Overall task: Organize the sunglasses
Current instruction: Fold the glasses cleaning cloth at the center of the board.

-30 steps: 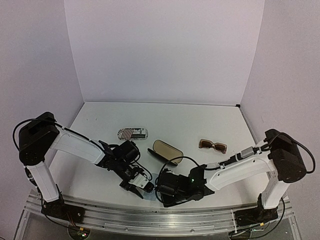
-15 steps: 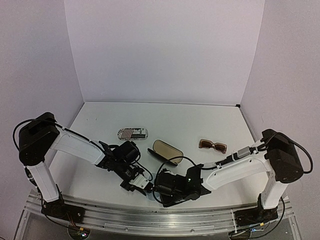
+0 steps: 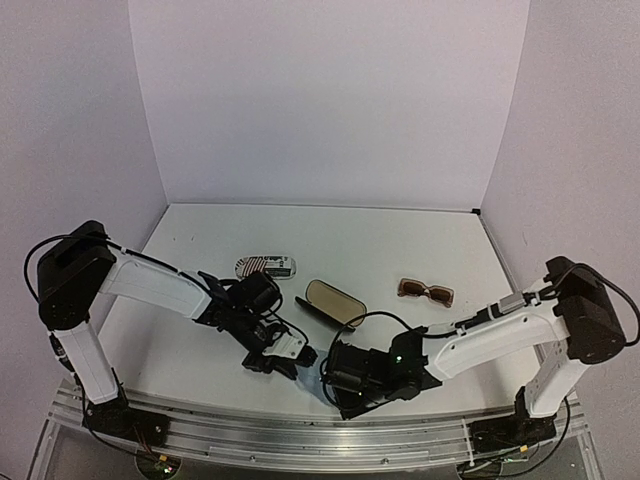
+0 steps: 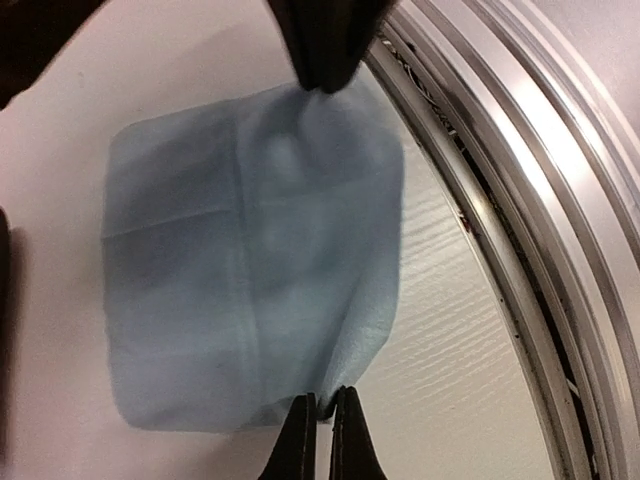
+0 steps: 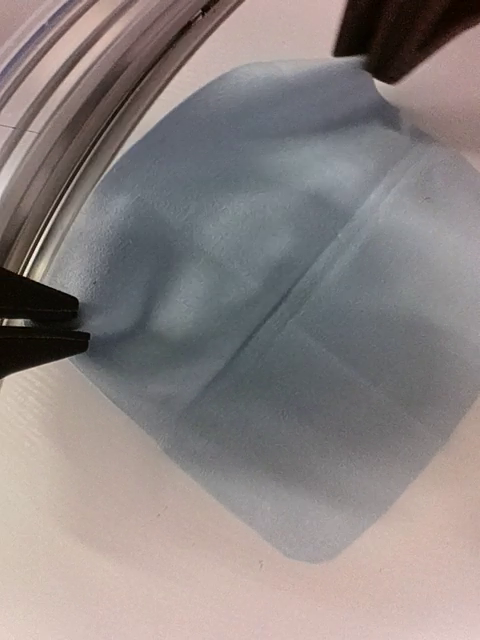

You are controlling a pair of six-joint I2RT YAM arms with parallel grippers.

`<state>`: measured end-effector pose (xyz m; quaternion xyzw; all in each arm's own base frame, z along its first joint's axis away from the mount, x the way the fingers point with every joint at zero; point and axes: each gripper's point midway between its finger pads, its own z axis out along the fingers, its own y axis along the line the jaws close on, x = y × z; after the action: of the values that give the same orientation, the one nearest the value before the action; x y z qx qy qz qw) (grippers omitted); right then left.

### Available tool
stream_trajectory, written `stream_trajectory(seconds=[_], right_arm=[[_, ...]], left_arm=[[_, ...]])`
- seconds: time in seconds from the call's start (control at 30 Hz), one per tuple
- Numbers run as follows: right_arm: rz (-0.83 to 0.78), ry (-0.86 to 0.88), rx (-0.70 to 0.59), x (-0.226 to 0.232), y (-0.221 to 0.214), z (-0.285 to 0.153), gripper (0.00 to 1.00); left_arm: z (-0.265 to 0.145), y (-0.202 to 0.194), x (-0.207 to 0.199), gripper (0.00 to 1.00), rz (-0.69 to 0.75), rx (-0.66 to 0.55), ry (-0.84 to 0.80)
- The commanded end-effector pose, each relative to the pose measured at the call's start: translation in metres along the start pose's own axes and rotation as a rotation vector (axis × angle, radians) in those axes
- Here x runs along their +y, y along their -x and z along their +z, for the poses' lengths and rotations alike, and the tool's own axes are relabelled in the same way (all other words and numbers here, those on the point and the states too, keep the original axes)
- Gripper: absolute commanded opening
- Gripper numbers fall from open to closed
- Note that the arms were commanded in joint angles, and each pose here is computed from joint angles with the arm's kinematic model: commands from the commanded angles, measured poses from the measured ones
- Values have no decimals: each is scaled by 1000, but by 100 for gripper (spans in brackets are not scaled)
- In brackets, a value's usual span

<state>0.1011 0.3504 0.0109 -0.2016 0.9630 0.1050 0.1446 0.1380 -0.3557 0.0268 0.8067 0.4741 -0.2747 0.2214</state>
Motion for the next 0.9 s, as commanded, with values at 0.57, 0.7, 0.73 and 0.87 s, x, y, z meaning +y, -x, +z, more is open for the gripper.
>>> stream_trajectory(seconds=[0.57,0.7,0.73,0.87], right_arm=[[102,173,15,-10,22,-33,0],[119,255,96,0,10,-27,0],[135,265,109,-1,10,-26,0],[201,298,102,-10,26,-25,0]], left_arm=[[-27,29,32,0,-384,-122,-42],[-25,26,32,0,-443,-124,-48],[-25,25,34,0,-461,-124,-45],[-24,18,40,0,-508,-119,-40]])
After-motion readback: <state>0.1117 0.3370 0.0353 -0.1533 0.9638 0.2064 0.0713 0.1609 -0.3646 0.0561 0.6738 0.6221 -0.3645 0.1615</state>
